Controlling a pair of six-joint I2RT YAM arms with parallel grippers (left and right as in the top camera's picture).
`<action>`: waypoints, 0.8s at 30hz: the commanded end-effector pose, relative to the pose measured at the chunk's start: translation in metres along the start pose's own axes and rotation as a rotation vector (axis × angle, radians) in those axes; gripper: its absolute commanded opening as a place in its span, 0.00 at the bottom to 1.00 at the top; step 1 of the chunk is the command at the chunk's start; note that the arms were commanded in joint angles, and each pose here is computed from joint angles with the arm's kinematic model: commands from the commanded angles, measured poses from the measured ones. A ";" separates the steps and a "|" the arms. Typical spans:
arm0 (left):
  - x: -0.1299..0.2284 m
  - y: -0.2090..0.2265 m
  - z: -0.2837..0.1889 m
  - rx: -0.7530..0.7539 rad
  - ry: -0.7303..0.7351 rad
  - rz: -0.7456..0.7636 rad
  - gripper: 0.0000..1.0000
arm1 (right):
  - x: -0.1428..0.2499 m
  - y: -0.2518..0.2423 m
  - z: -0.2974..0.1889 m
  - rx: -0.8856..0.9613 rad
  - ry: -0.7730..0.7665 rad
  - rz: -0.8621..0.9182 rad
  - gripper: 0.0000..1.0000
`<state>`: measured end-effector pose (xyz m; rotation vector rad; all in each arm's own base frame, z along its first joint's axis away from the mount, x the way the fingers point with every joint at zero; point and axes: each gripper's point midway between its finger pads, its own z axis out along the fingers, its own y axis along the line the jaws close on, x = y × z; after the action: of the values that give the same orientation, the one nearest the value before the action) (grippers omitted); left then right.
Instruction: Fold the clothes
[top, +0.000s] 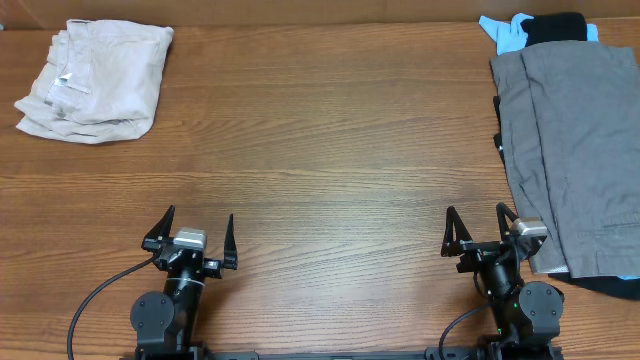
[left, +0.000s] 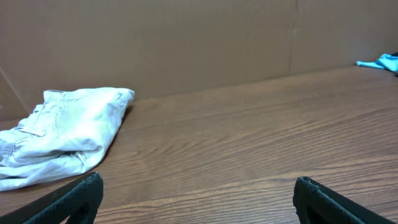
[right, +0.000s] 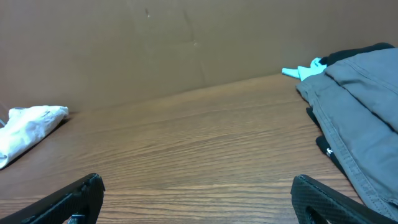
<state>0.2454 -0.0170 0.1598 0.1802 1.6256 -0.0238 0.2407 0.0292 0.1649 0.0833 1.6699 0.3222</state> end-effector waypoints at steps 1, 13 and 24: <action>0.000 0.003 -0.001 -0.016 -0.005 0.002 1.00 | -0.004 -0.002 -0.001 0.011 -0.018 -0.002 1.00; -0.002 0.003 -0.001 -0.018 -0.013 0.004 1.00 | -0.004 -0.002 -0.001 0.011 -0.018 -0.002 1.00; 0.000 0.003 -0.001 -0.014 -0.005 0.002 1.00 | -0.004 -0.001 -0.001 0.003 -0.017 -0.001 1.00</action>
<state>0.2454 -0.0170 0.1599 0.1802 1.6252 -0.0237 0.2407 0.0292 0.1649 0.0830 1.6699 0.3226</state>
